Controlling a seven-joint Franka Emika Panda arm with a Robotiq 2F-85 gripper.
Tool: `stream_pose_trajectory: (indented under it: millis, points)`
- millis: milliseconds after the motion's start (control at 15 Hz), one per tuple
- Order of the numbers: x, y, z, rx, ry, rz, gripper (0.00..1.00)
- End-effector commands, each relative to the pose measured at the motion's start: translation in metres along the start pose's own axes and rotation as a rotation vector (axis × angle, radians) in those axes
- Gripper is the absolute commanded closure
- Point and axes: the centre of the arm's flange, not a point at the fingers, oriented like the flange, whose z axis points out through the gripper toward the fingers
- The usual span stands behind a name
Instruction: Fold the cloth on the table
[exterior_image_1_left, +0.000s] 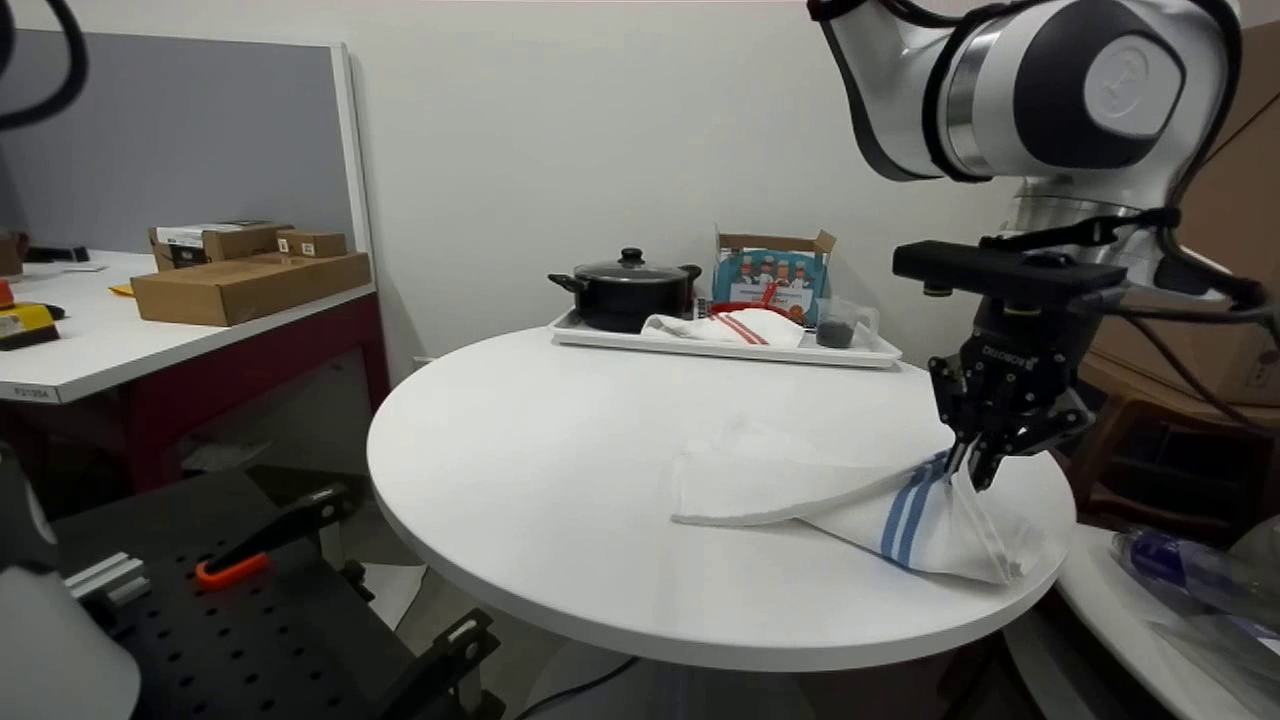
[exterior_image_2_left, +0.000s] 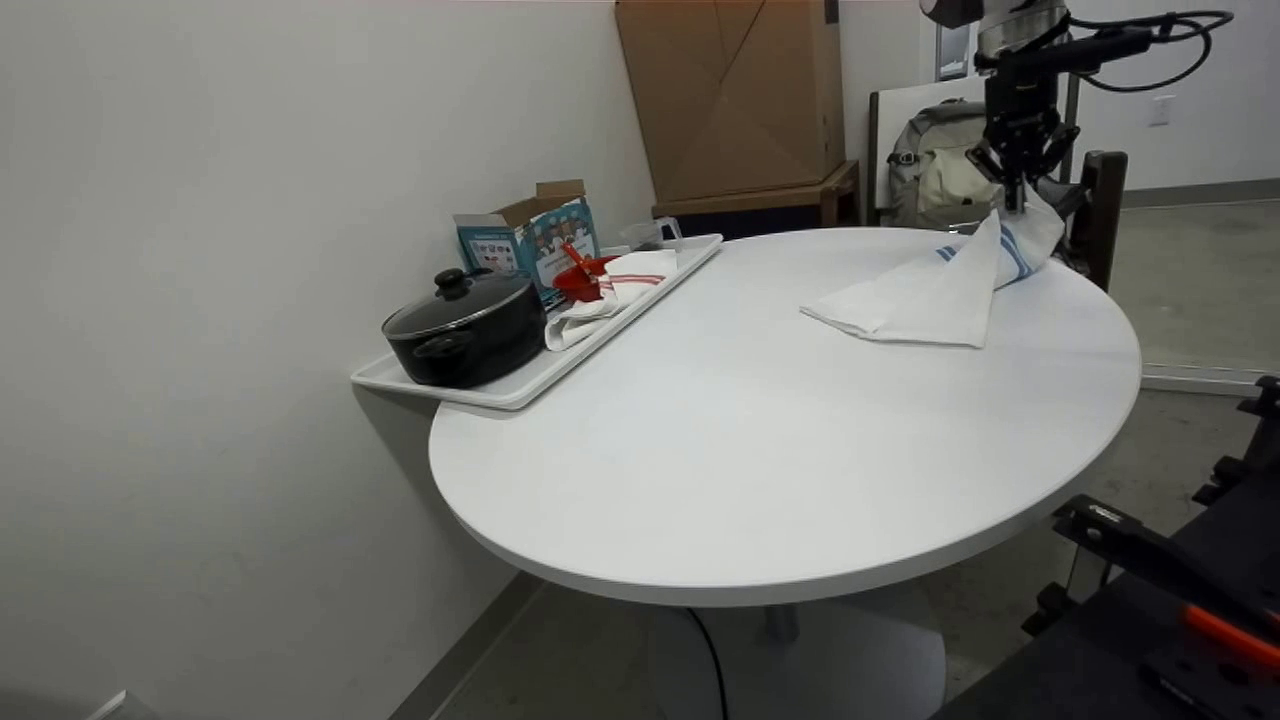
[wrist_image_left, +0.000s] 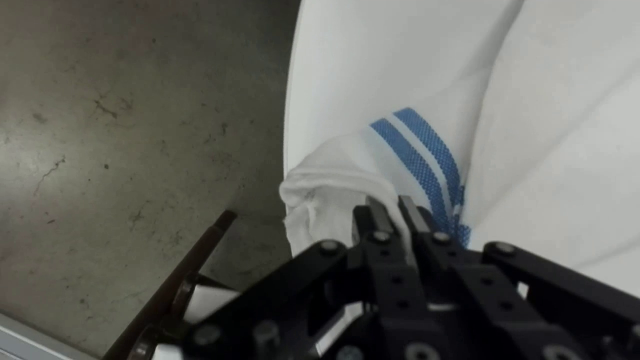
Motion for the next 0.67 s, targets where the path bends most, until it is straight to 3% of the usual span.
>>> stream_pose_trajectory:
  millis: [0, 600]
  points:
    - [0.017, -0.007, 0.005, 0.038, 0.127, 0.106, 0.66]
    - [0.033, -0.01, 0.004, 0.035, 0.35, 0.247, 0.02]
